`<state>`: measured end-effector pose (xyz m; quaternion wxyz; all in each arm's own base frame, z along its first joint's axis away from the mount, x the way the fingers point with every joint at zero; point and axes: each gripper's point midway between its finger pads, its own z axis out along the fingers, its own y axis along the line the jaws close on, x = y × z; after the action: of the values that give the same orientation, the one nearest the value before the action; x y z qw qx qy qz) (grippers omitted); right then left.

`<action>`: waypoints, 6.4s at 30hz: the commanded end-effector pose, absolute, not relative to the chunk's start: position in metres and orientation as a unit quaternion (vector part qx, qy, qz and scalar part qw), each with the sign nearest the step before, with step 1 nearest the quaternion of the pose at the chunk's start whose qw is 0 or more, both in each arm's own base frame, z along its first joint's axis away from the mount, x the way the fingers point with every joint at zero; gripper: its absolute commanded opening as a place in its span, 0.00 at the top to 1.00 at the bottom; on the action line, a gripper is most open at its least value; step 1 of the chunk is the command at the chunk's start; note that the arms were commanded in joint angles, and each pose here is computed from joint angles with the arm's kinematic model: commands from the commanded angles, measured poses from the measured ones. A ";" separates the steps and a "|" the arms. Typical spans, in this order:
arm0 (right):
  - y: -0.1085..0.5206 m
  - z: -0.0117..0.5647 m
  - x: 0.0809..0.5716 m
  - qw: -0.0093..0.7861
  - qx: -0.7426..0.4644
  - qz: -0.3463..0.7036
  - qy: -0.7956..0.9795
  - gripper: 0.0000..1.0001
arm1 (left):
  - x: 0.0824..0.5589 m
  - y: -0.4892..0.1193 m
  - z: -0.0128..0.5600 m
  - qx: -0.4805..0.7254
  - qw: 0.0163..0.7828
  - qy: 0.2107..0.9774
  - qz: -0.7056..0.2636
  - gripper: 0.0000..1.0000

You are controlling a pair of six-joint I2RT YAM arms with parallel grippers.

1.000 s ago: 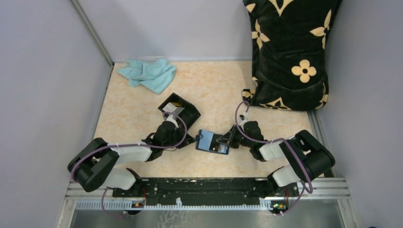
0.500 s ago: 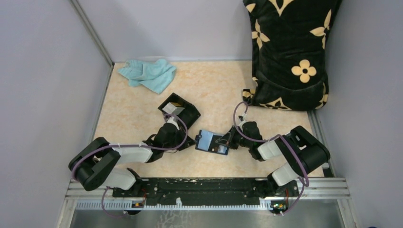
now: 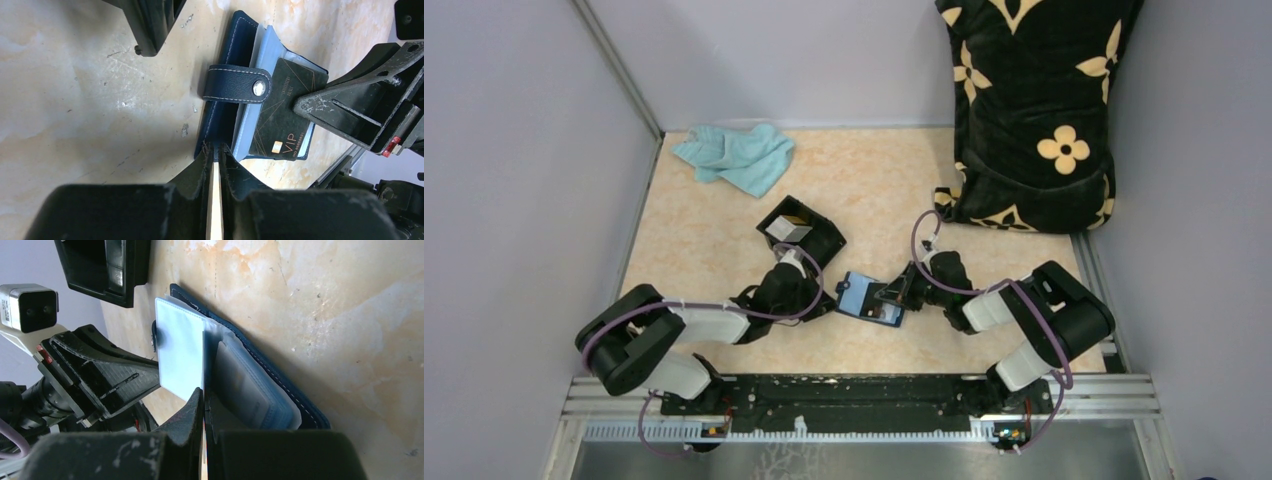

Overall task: Put the credit cards into the card holder
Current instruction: Insert the credit card into the card holder.

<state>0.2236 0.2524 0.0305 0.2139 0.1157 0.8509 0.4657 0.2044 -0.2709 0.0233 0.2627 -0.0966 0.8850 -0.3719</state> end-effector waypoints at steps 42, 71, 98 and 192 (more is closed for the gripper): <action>0.260 -0.007 0.213 0.193 0.117 0.405 0.886 1.00 | 0.191 -0.262 -0.005 -0.084 0.246 0.922 -0.287 0.86; 0.227 -0.009 0.221 0.227 0.061 0.245 0.941 0.51 | 0.187 -0.254 -0.006 -0.084 0.248 0.926 -0.273 0.90; 0.218 0.011 0.224 0.245 0.054 0.227 0.941 0.51 | 0.181 -0.263 -0.013 -0.077 0.232 0.927 -0.283 0.93; 0.188 0.037 0.235 0.283 0.033 0.160 0.945 0.39 | 0.174 -0.344 -0.019 0.028 0.325 0.928 -0.179 0.74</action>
<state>0.2272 0.2080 0.0314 0.2655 0.0246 0.9436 0.1965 0.1902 -0.3789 0.0281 0.3615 0.0015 0.8959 -0.2582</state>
